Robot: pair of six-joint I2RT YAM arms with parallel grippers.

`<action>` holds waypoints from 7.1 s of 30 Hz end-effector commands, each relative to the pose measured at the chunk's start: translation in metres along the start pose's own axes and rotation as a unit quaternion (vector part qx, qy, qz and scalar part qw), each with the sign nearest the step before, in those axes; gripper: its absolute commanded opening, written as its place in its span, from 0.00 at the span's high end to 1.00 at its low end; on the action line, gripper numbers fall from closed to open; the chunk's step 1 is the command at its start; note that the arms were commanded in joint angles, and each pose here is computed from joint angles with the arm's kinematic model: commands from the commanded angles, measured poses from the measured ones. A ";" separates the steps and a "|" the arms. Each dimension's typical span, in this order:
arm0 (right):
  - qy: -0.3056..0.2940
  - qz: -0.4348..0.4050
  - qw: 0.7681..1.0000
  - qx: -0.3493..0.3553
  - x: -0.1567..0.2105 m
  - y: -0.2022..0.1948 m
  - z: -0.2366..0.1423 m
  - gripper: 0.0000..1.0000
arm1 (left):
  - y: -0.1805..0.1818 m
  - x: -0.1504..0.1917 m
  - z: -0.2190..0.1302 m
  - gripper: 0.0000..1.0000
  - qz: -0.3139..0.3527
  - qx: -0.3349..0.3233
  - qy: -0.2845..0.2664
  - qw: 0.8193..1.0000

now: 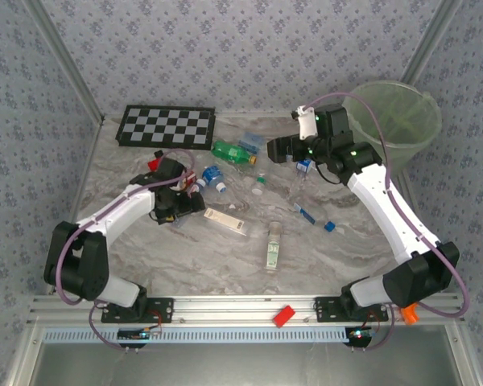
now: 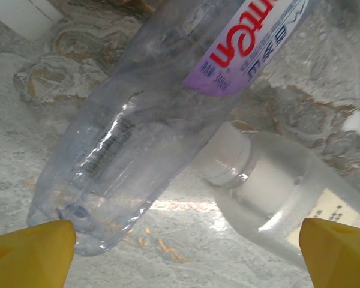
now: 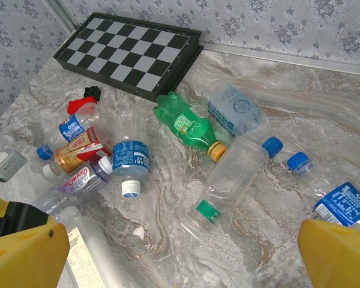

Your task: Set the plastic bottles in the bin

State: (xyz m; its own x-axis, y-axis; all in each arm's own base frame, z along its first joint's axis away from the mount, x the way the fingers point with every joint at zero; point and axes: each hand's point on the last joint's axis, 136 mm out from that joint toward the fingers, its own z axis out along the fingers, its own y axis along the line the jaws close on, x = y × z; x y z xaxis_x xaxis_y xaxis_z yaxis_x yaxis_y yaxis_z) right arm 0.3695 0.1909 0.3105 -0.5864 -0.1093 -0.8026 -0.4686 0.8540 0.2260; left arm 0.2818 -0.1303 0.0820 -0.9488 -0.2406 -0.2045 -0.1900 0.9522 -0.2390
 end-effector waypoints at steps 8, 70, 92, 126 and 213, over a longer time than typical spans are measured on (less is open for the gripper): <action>0.011 -0.008 1.000 -0.007 -0.002 0.005 -0.003 0.00 | 0.023 -0.020 -0.008 0.12 0.095 -0.112 -0.002 0.989; -0.048 0.143 0.976 -0.155 -0.033 0.016 -0.019 0.16 | -0.118 -0.016 -0.100 0.49 0.248 0.026 -0.144 0.958; 0.009 0.200 0.952 -0.234 -0.006 0.062 0.010 0.37 | -0.198 0.023 -0.139 0.49 0.349 0.066 -0.179 0.918; -0.074 0.209 0.960 -0.171 -0.032 0.018 -0.038 0.74 | -0.210 0.020 -0.155 0.03 0.358 0.070 -0.205 0.908; -0.131 -0.028 0.921 0.366 -0.118 -0.143 -0.057 0.00 | -0.037 -0.046 -0.111 0.00 0.075 0.047 -0.274 0.958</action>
State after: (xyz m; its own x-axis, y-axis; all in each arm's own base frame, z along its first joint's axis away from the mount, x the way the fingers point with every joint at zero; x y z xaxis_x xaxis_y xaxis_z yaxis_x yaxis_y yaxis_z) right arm 0.4650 0.0316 0.4091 -0.3193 -0.0402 -0.9468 0.2250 0.9673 -0.1170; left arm 0.3001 -0.1375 0.1983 -0.7043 -0.1535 -0.6932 0.0133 0.9733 -0.2291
